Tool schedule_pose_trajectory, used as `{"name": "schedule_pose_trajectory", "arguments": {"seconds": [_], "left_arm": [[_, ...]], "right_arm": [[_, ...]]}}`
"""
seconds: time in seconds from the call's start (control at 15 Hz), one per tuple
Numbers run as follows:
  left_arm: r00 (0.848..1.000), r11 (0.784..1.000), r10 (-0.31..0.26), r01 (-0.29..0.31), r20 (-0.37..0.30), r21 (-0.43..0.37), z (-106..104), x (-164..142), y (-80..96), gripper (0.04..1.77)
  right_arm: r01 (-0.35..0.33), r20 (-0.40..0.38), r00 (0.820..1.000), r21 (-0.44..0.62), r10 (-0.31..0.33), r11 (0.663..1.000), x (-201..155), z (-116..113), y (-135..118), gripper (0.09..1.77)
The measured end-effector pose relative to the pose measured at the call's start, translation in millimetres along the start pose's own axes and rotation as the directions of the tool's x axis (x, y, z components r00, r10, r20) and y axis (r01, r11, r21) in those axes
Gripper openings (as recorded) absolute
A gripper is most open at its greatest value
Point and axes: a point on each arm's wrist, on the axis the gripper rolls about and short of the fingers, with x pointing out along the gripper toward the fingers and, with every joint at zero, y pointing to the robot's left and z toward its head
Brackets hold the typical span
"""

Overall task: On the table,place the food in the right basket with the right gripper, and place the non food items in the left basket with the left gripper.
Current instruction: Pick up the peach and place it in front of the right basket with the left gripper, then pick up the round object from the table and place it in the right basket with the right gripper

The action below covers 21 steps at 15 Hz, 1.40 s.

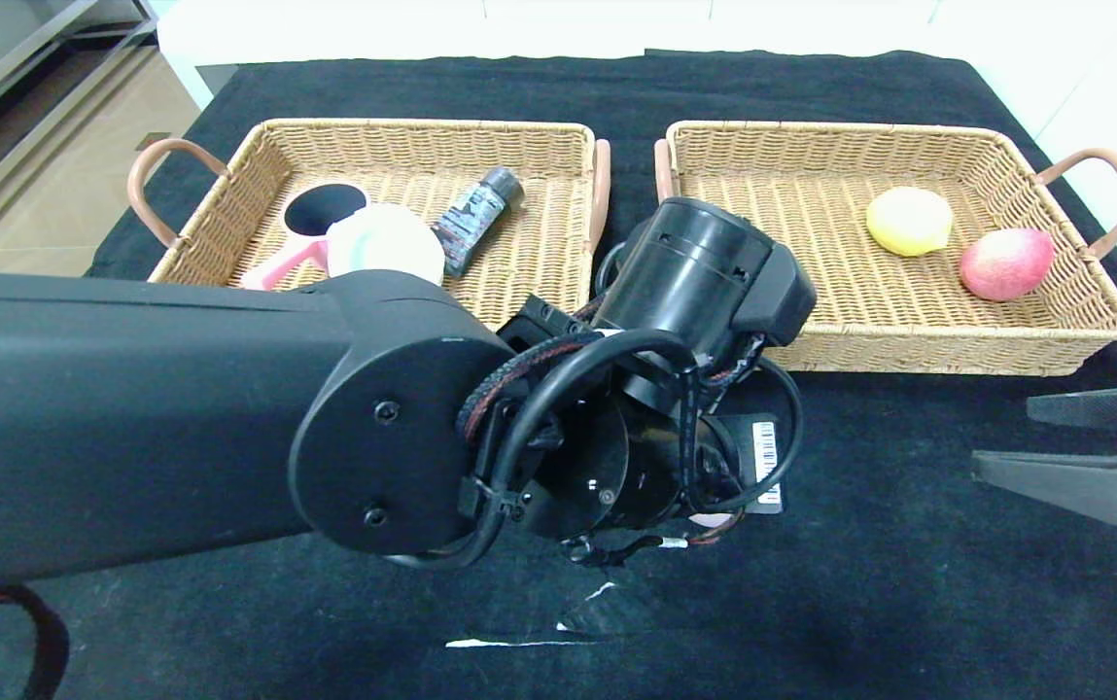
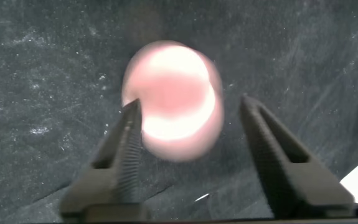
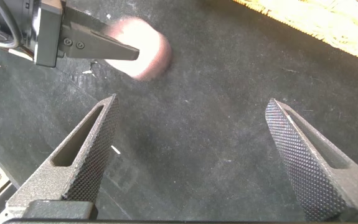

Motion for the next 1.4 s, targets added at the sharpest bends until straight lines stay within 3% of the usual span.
{"name": "schedule_pose_trajectory", "arguments": {"seconds": [0.33, 0.8, 1.07, 1.27, 1.4], "left_arm": [[1.0, 1.0, 0.001, -0.001, -0.001, -0.006, -0.7, -1.0, 0.3, 1.44], [0.999, 1.0, -0.017, 0.016, 0.043, 0.009, 10.9, -23.1, 3.0, 1.6], [0.995, 0.997, -0.031, 0.023, 0.098, 0.078, 23.8, -59.8, 16.7, 1.65], [0.995, 0.989, -0.021, 0.006, 0.101, 0.146, 18.1, -79.7, 37.6, 1.67], [0.992, 0.986, -0.046, 0.027, 0.117, 0.163, 14.3, -89.6, 51.3, 1.68]], "right_arm": [[-0.001, 0.0, 1.0, 0.0, 0.001, 1.0, 0.0, 0.0, 0.1, 1.71], [-0.001, -0.001, 1.0, 0.0, 0.001, 1.0, 0.1, -0.1, 0.2, 1.71], [-0.005, -0.004, 1.0, 0.0, 0.005, 1.0, 0.8, -0.9, 0.6, 1.71], [-0.007, -0.008, 1.0, 0.001, 0.007, 1.0, 1.8, -1.5, 0.5, 1.71], [-0.009, -0.014, 1.0, 0.002, 0.009, 1.0, 3.1, -2.3, 0.5, 1.71]]}}
